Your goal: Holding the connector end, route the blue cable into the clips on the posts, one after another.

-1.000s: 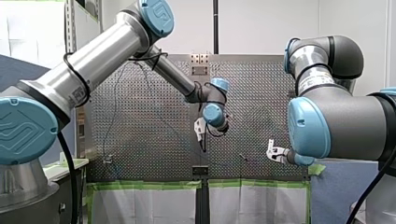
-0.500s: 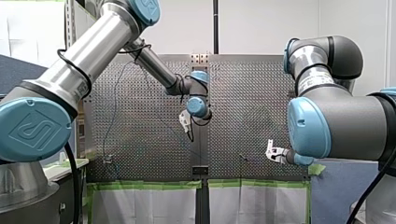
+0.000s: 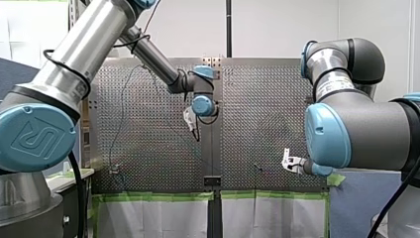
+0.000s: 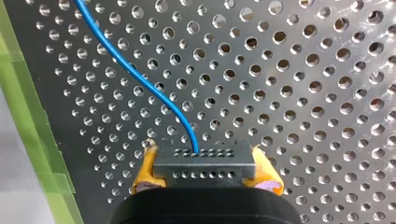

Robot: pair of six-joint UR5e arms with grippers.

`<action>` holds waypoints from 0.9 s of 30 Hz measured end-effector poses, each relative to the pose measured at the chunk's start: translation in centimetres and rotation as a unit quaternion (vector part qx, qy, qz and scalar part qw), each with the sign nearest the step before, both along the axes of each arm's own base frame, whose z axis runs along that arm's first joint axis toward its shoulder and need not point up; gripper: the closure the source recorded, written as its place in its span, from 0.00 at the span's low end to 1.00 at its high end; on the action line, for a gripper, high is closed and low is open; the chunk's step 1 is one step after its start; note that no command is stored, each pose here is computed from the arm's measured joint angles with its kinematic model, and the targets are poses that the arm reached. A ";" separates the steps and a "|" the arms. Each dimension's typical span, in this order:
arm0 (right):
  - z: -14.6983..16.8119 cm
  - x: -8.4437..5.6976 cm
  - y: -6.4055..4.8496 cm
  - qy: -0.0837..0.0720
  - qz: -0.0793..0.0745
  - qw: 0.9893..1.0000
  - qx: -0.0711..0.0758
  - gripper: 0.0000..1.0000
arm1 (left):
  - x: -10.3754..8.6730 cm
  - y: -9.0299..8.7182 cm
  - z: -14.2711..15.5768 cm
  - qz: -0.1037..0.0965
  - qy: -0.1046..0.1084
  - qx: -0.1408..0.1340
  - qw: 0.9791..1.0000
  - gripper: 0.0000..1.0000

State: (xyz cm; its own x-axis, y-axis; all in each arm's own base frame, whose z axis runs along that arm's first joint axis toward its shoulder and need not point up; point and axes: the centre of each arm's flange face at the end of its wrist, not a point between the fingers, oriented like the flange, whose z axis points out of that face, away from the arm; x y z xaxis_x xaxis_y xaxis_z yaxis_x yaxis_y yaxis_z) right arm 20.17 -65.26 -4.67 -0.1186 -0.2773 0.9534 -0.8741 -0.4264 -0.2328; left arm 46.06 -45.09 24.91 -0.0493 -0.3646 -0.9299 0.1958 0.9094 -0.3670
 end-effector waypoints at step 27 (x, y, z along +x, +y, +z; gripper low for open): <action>-0.3 -0.5 0.2 0.020 -0.011 1.000 0.008 1.00 | -7.5 5.5 4.5 0.003 -0.037 0.016 0.999 0.00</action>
State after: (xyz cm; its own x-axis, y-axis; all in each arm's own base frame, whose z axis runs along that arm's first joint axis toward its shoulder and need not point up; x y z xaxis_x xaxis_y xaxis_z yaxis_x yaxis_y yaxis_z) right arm 19.62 -65.07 -4.93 -0.0875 -0.2897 0.9531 -0.8917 -0.4037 -0.2046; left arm 38.60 -39.62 29.45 0.0223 -0.3350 -0.9420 0.2160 0.9216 -0.3226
